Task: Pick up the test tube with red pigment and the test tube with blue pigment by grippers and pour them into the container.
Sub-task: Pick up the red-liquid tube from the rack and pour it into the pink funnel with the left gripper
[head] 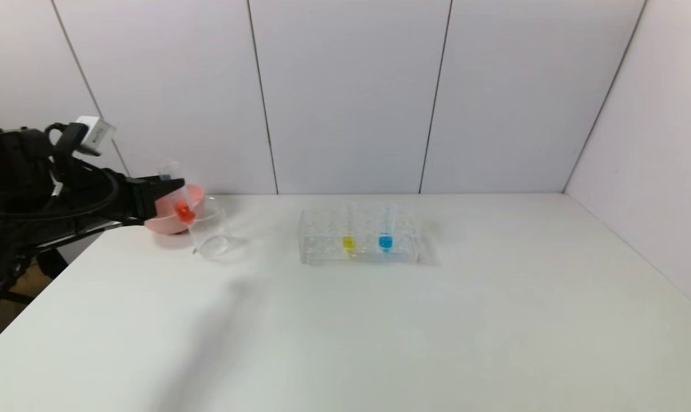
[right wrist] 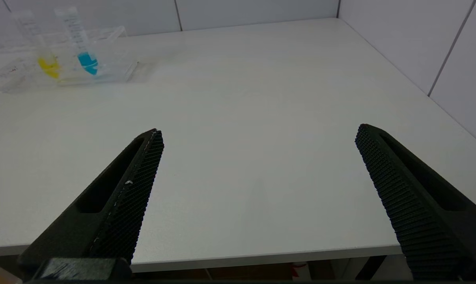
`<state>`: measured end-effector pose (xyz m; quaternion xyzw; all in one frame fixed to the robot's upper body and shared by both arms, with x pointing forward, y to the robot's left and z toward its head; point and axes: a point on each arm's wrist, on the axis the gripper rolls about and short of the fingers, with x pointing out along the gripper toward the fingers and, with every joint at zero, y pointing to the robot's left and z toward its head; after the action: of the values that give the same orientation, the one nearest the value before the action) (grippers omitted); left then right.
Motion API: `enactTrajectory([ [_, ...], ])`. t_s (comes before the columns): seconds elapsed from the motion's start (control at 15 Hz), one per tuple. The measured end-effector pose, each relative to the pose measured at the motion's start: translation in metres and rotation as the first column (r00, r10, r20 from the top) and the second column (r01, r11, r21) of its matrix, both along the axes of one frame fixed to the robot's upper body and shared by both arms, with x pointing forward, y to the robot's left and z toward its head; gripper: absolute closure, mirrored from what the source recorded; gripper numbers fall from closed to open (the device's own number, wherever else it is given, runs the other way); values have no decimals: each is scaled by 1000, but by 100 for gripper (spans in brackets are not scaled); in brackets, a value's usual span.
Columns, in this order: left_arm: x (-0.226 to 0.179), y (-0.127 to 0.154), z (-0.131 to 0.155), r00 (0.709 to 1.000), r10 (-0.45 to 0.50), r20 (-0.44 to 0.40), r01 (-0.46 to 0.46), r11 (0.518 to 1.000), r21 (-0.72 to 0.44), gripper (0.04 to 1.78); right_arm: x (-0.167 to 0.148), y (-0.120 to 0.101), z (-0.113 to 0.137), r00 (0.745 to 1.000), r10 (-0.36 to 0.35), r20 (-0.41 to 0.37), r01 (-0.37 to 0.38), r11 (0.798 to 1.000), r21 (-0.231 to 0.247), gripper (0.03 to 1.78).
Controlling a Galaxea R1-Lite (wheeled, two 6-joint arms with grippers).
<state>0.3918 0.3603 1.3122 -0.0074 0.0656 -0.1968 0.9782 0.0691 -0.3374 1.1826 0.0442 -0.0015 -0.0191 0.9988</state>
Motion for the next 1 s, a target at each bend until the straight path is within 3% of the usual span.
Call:
enactTrajectory([
  [0.2,-8,50,-1,996,-86,20,86,996,17,139,0,0,0,1000,0,0,0,1000,0,4],
  [0.4,-4,76,-2,995,-100,12,100,994,44,139,0,0,0,1000,0,0,0,1000,0,4],
  [1.0,44,81,6,980,-181,-81,190,975,116,139,0,0,0,1000,0,0,0,1000,0,4],
])
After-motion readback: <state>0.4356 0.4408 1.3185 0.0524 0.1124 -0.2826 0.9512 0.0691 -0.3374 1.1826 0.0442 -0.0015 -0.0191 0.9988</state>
